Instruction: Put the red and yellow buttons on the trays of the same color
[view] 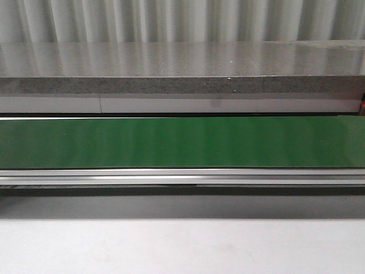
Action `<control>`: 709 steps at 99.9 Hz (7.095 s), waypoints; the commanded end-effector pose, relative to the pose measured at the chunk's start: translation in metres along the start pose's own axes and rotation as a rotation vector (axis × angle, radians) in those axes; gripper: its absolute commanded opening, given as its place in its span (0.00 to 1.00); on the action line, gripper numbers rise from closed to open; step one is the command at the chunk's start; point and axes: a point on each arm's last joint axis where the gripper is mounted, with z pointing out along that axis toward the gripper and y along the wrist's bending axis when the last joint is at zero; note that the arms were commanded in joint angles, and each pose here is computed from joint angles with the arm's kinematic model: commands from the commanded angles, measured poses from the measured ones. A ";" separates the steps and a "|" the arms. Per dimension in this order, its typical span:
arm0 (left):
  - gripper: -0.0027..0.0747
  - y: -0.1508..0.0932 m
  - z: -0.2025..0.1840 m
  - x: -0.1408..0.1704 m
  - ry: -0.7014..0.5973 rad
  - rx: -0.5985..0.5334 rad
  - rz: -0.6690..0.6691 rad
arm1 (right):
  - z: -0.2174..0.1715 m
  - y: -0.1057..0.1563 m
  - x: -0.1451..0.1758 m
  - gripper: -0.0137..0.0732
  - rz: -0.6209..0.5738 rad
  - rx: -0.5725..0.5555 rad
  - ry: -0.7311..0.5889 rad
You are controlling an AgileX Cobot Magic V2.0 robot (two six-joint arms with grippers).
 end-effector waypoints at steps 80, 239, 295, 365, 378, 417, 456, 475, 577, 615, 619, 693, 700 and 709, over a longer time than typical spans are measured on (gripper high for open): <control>0.01 -0.002 -0.003 -0.015 -0.098 0.018 0.002 | -0.020 0.002 -0.023 0.90 0.007 0.008 -0.165; 0.01 -0.002 -0.003 -0.015 -0.098 0.018 0.002 | -0.201 0.088 0.131 0.08 -0.332 -0.287 -0.161; 0.01 -0.002 -0.003 -0.015 -0.098 0.018 0.002 | -0.201 0.088 0.131 0.08 -0.332 -0.287 -0.161; 0.85 -0.002 -0.003 -0.020 -0.118 0.016 -0.027 | -0.201 0.088 0.131 0.08 -0.332 -0.287 -0.161; 0.85 0.003 0.002 -0.035 -0.124 -0.056 -0.169 | -0.201 0.088 0.131 0.08 -0.332 -0.287 -0.161; 0.85 0.051 0.055 -0.050 0.015 -0.412 -0.433 | -0.201 0.088 0.131 0.08 -0.332 -0.287 -0.161; 0.81 0.109 0.115 -0.050 0.127 -0.573 -0.610 | -0.201 0.088 0.131 0.08 -0.332 -0.287 -0.160; 0.74 0.123 0.146 -0.041 0.233 -0.596 -0.641 | -0.201 0.088 0.131 0.08 -0.332 -0.287 -0.160; 0.74 0.144 0.198 -0.022 0.403 -0.591 -0.658 | -0.201 0.088 0.131 0.08 -0.332 -0.287 -0.160; 0.74 0.149 0.211 -0.010 0.459 -0.601 -0.670 | -0.201 0.088 0.131 0.08 -0.332 -0.287 -0.160; 0.74 0.150 0.212 -0.008 0.462 -0.601 -0.670 | -0.201 0.088 0.131 0.08 -0.332 -0.287 -0.160; 0.01 0.142 0.214 -0.012 0.457 -0.578 -0.673 | -0.201 0.088 0.131 0.08 -0.332 -0.287 -0.160; 0.01 0.135 0.212 -0.018 0.446 -0.554 -0.640 | -0.201 0.088 0.131 0.08 -0.332 -0.287 -0.160; 0.01 0.126 0.206 -0.027 0.427 -0.532 -0.618 | -0.201 0.088 0.131 0.08 -0.332 -0.287 -0.160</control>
